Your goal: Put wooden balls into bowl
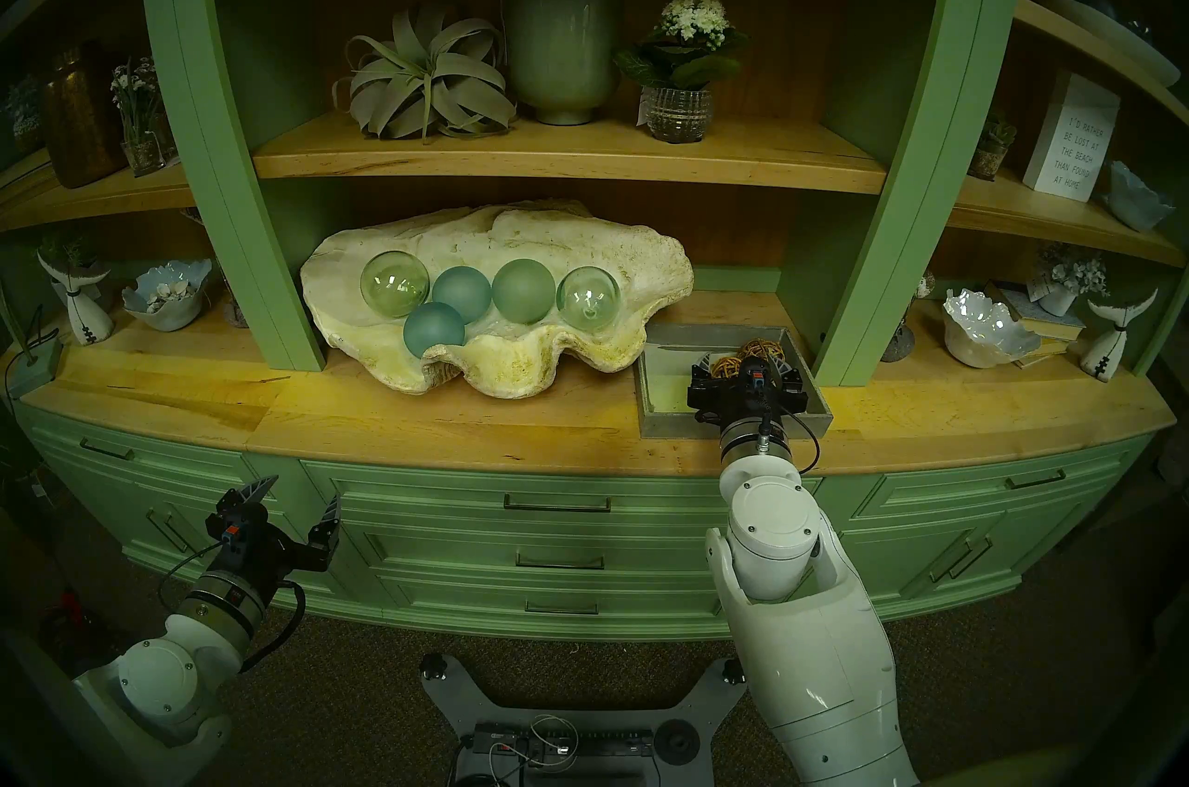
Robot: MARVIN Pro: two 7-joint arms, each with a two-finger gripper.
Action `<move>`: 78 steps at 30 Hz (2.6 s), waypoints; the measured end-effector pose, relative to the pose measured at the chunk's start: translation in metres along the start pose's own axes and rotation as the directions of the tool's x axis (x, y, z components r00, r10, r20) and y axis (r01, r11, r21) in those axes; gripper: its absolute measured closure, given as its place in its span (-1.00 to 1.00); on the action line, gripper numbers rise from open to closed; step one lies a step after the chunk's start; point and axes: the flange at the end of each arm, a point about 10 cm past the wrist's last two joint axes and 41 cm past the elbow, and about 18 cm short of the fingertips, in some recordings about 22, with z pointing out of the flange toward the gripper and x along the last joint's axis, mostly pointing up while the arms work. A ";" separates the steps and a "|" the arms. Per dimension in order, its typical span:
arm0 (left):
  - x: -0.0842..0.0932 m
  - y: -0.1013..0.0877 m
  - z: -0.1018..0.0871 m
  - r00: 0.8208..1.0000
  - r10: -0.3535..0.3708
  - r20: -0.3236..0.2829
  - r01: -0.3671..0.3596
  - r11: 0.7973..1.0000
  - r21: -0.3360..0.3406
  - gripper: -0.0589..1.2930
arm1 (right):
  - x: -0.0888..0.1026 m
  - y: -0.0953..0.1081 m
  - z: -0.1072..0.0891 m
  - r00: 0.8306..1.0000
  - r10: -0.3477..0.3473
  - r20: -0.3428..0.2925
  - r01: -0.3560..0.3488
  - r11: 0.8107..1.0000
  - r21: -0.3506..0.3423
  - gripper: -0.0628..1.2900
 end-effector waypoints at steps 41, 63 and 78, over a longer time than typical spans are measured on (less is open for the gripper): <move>0.000 0.000 0.000 1.000 0.000 0.002 0.000 1.000 0.001 -0.95 | 0.009 -0.003 -0.004 0.988 0.093 0.123 -0.084 0.993 -0.080 -0.89; 0.000 0.000 0.000 1.000 0.001 0.003 -0.001 1.000 0.000 -0.95 | 0.012 -0.007 0.006 0.960 0.198 0.200 -0.187 0.980 -0.075 -0.89; 0.000 0.000 0.000 1.000 0.001 0.003 -0.001 1.000 0.000 -0.95 | 0.018 -0.001 0.022 0.933 0.264 0.244 -0.258 0.965 -0.058 -0.89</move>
